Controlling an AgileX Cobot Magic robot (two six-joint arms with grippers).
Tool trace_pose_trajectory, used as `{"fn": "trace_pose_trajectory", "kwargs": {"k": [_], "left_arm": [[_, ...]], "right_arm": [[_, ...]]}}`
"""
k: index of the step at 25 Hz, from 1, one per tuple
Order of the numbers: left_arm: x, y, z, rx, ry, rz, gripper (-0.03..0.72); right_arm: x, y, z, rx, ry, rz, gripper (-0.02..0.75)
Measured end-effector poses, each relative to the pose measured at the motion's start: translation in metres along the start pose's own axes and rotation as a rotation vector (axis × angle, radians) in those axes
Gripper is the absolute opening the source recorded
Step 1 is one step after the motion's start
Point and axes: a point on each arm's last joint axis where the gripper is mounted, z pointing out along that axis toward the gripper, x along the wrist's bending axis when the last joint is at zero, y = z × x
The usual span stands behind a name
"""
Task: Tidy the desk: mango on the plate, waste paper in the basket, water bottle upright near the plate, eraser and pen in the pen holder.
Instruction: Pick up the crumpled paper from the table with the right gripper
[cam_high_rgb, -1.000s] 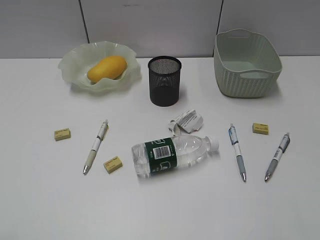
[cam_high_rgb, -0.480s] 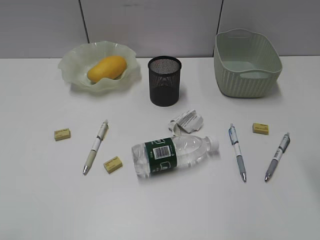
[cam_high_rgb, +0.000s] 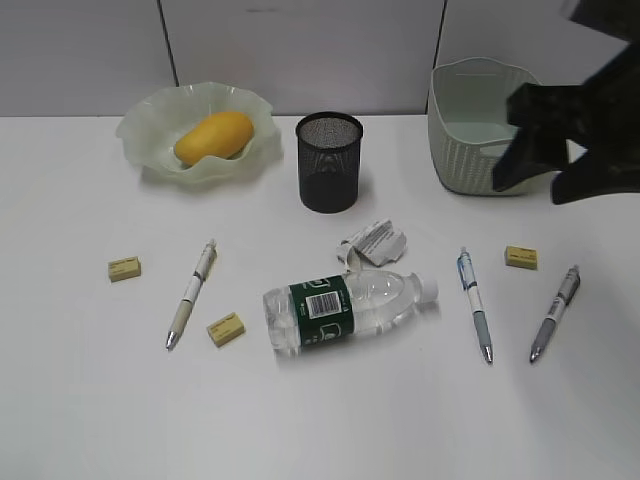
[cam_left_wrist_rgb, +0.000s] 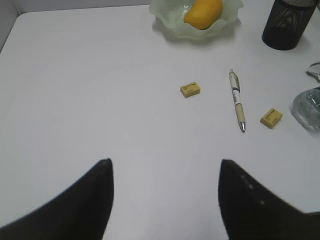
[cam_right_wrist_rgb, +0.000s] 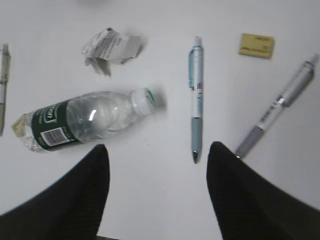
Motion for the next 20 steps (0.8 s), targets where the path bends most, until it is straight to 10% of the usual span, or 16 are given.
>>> {"fn": "trace_pose_trajectory", "kwargs": {"k": [7, 20], "left_arm": [[0.0, 0.0, 0.0, 0.0, 0.0, 0.0, 0.5], [-0.001, 0.0, 0.0, 0.0, -0.011, -0.006, 0.5]], "right_arm": [[0.044, 0.019, 0.046, 0.057, 0.035, -0.09, 0.488], [0.048, 0.042, 0.123, 0.138, 0.014, 0.145, 0.478]]}}
